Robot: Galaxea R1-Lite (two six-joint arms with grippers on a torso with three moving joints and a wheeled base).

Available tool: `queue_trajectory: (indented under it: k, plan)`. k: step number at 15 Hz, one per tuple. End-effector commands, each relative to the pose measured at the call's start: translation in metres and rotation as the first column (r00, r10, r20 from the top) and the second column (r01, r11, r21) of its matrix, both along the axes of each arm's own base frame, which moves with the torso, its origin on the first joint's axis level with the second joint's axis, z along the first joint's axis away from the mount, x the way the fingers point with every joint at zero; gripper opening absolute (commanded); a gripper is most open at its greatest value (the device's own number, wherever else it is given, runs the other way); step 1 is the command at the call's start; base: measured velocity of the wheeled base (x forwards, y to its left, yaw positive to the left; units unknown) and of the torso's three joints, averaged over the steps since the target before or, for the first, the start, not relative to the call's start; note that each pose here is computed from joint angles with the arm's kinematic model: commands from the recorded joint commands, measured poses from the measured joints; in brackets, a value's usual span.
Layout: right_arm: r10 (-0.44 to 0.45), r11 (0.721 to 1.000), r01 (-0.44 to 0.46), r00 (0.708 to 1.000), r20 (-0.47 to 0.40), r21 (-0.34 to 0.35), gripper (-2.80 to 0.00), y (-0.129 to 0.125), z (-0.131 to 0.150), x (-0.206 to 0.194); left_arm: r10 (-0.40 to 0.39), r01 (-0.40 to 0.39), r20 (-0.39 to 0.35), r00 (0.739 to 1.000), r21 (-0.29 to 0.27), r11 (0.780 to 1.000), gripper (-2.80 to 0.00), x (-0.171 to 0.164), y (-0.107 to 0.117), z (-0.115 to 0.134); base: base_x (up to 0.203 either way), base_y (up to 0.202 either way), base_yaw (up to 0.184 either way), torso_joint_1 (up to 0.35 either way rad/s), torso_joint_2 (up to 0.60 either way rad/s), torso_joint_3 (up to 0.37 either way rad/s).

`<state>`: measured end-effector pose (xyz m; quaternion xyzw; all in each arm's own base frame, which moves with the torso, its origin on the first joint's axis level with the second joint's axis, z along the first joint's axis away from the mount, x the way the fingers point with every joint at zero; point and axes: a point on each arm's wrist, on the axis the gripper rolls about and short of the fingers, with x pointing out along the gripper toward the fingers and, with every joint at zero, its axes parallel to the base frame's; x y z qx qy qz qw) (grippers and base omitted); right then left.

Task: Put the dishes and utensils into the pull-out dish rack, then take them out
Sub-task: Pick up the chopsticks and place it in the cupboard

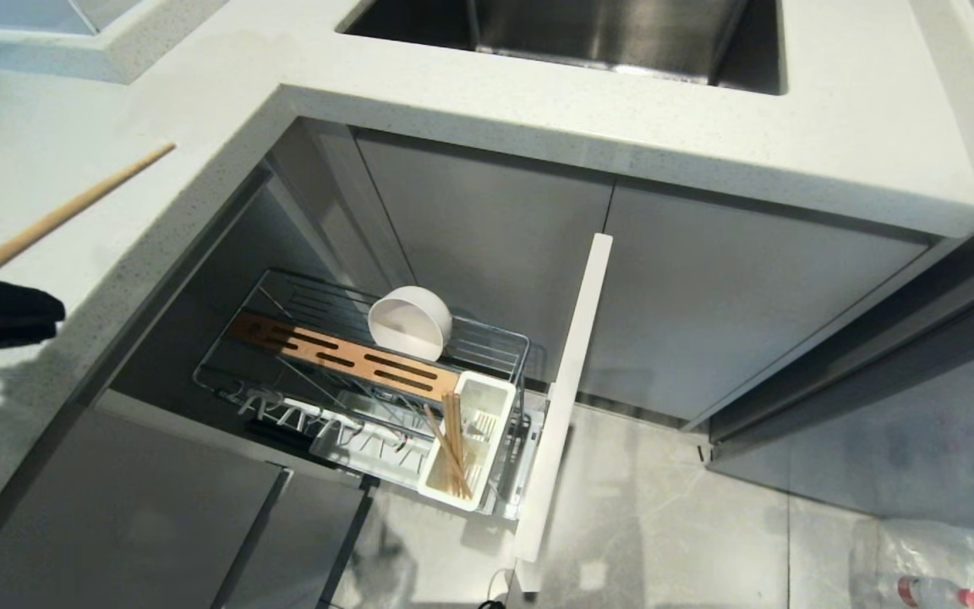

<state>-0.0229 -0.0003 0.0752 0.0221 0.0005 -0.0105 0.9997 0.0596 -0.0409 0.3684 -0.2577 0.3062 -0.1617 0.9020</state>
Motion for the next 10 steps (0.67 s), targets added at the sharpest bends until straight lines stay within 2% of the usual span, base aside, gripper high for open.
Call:
queue_trajectory:
  k: [1,3,6,10]
  plan:
    - [0.0,1.0,0.0,1.0,-0.002,0.0,-2.8,0.0,0.0,0.0,-0.084,0.085,-0.035,0.996,0.021,0.996,-2.8,-0.001,-0.008,-0.007,0.0,0.0,0.0,0.0,0.0,0.0]
    - [0.0,1.0,0.0,1.0,-0.002,0.0,-2.8,0.0,0.0,0.0,-0.156,0.163,-0.093,0.983,0.063,0.985,-2.8,0.004,-0.02,-0.02,0.0,0.0,0.0,0.0,0.0,0.0]
    - [0.0,1.0,0.0,1.0,-0.003,0.0,-2.8,0.0,0.0,0.0,-0.203,0.235,-0.207,0.957,0.144,0.961,-2.8,0.015,-0.042,-0.045,0.0,0.0,0.0,0.0,0.0,0.0]
    - [0.0,1.0,0.0,1.0,-0.002,0.0,-2.8,0.0,0.0,0.0,-0.174,0.252,-0.34,0.924,0.202,0.946,-2.8,0.023,-0.055,-0.072,0.0,0.0,0.0,0.0,0.0,0.0]
